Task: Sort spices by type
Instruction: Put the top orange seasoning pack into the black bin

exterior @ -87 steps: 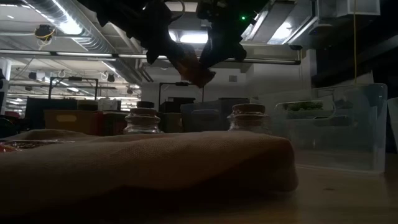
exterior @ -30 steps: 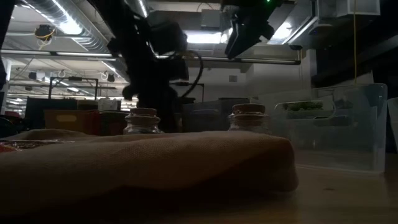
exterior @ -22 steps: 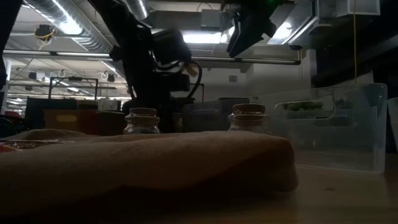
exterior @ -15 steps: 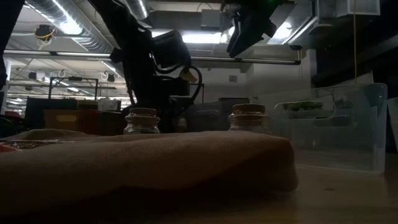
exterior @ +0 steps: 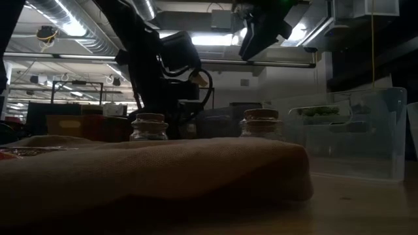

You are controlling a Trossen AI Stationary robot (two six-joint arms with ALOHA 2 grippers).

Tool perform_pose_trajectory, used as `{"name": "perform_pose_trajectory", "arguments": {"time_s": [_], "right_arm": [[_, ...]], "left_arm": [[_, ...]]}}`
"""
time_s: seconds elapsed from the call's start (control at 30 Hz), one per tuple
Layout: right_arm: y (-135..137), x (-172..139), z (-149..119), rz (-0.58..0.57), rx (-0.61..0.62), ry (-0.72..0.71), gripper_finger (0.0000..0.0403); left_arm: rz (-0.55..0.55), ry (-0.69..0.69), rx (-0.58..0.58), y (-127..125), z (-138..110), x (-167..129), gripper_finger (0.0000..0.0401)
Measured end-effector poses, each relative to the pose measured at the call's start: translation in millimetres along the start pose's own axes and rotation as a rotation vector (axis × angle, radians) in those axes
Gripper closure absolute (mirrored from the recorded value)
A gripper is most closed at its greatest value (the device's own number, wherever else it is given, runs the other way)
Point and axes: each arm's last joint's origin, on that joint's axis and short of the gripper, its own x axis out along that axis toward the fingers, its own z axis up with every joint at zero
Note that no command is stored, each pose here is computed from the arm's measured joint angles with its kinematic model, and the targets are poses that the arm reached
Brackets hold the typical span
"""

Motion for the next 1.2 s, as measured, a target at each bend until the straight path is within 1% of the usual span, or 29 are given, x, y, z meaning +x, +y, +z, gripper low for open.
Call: {"name": "perform_pose_trajectory", "arguments": {"time_s": [0.13,0.2,0.3,0.47,0.63,0.8,0.93,1.0,1.1,1.2], "right_arm": [[0,0,0,0.012,-0.001,-0.002,0.0203],[2,0,0,0.05,-0.001,-0.018,0.0203],[4,0,1,0.122,-0.002,-0.046,0.0203],[6,-1,2,0.225,-0.003,-0.087,0.0203],[8,-1,4,0.294,-0.003,-0.117,0.0203],[9,0,6,0.304,-0.007,-0.145,0.0203],[10,5,11,0.29,-0.068,-0.186,0.0203],[10,9,15,0.277,-0.099,-0.223,0.0203],[10,11,20,0.269,-0.146,-0.28,0.0203],[10,13,25,0.256,-0.173,-0.328,0.0203]], "left_arm": [[-0.013,-0.005,-0.012,0,0,-4,0.0377],[-0.018,-0.006,-0.014,0,0,-8,0.0384],[-0.014,-0.027,-0.039,2,2,-17,0.0386],[-0.004,-0.083,-0.05,5,5,-39,0.0386],[-0.031,-0.194,-0.065,9,9,-68,0.0386],[-0.064,-0.317,-0.067,11,12,-97,0.0386],[-0.11,-0.448,-0.06,12,18,-113,0.0385],[-0.138,-0.513,-0.045,13,21,-118,0.0385],[-0.174,-0.571,-0.025,13,25,-121,0.0385],[-0.183,-0.588,-0.019,13,26,-122,0.0385]]}}
